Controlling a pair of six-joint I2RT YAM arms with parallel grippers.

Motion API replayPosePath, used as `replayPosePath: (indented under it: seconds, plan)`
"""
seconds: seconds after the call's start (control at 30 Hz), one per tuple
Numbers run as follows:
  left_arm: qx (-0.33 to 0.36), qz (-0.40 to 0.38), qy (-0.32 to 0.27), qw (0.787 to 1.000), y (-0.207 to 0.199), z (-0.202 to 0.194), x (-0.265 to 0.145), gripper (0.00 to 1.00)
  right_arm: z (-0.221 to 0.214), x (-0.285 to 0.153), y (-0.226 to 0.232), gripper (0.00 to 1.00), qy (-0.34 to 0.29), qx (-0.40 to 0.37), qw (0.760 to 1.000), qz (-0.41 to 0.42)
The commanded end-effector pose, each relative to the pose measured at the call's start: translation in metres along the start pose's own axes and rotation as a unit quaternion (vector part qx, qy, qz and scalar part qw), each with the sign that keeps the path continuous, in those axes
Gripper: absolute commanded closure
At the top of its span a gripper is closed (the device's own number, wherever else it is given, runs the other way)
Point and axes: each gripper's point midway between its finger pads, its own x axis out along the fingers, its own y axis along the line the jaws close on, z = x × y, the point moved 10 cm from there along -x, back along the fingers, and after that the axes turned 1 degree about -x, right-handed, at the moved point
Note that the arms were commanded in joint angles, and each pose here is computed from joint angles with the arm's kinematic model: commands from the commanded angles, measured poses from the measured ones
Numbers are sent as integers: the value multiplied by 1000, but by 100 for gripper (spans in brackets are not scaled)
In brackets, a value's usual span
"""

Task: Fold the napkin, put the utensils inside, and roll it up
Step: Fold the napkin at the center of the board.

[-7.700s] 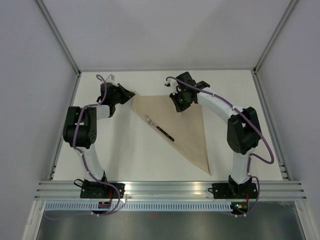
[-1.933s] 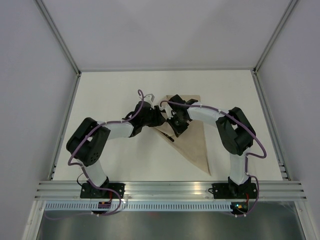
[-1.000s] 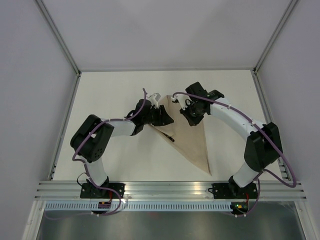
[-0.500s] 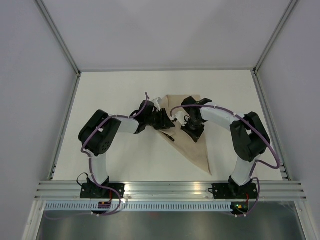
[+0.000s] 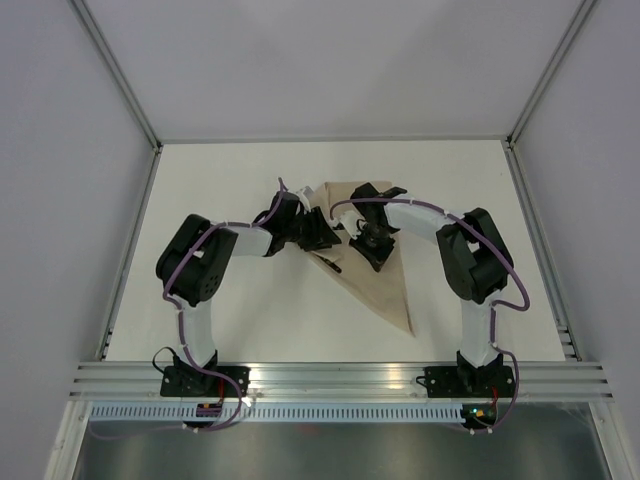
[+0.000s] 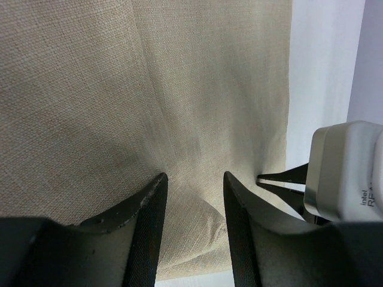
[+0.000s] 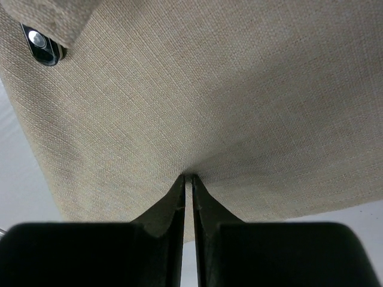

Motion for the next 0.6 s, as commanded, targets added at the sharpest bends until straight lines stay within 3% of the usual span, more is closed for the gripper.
replayPosePath:
  seconds: [0.0,0.3,0.57]
  plan:
    - [-5,21,14,1000,6,-1,-2,51,13,-3,-6,87,-21,6,1000,-14]
    - [58,-77,-8,995,-22,3,-27,51,4,-65,6,85,-72,-15,996,-43]
    - [63,-77,6,995,-21,-3,-32,51,-11,-89,13,85,-91,-12,994,-54]
